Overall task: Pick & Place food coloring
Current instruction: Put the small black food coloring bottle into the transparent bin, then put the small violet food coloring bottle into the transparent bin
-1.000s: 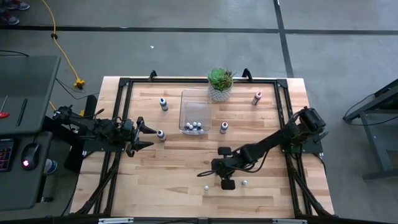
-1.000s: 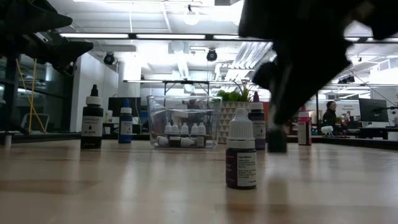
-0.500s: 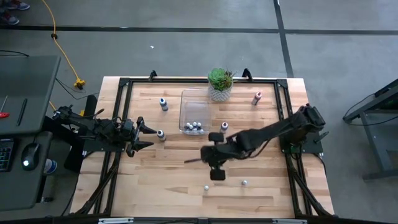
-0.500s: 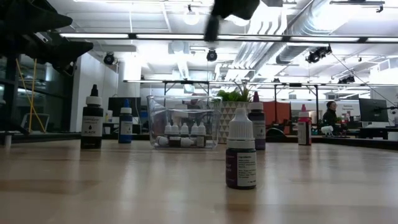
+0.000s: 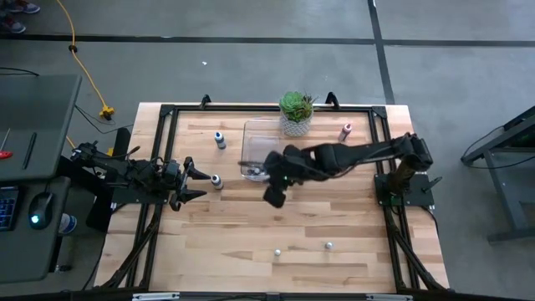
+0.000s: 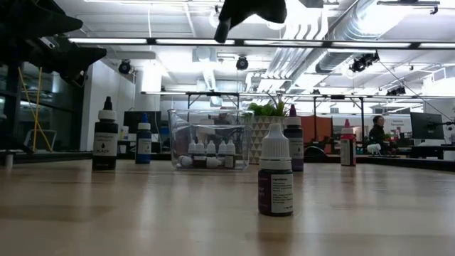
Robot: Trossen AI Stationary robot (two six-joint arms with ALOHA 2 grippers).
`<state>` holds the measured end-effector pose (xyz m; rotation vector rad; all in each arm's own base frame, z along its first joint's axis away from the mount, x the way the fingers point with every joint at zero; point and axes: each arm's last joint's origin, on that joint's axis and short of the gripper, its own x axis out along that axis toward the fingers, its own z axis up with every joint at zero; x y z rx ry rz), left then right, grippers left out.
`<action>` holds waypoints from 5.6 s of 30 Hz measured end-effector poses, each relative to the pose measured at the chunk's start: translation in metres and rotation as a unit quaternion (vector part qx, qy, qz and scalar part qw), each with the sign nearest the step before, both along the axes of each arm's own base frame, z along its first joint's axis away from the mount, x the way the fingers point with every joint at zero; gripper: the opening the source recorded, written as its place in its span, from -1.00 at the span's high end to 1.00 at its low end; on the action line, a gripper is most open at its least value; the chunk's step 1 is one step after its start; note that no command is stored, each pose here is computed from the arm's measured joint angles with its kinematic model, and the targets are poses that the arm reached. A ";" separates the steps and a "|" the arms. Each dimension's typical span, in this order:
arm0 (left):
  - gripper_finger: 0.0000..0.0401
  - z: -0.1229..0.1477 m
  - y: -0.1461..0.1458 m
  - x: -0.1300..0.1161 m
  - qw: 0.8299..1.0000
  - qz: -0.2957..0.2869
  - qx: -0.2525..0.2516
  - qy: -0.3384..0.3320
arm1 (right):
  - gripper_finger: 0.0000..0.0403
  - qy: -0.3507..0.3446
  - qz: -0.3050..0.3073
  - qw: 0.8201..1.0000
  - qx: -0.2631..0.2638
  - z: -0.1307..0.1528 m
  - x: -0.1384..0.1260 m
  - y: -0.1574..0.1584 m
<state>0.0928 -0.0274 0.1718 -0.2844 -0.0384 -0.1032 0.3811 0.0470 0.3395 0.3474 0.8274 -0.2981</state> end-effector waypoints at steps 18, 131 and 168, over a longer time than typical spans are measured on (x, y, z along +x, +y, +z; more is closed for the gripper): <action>-0.35 0.000 0.000 0.000 1.000 0.000 0.000 0.000 | 0.75 0.081 -0.113 0.990 0.040 -0.070 0.039 -0.088; -0.35 0.000 0.000 0.000 1.000 0.000 0.000 0.000 | 0.25 0.181 -0.184 0.960 0.106 -0.126 0.048 -0.124; -0.35 0.000 0.000 0.000 1.000 0.000 0.000 0.000 | 0.25 0.219 0.170 0.960 -0.041 0.001 -0.004 0.107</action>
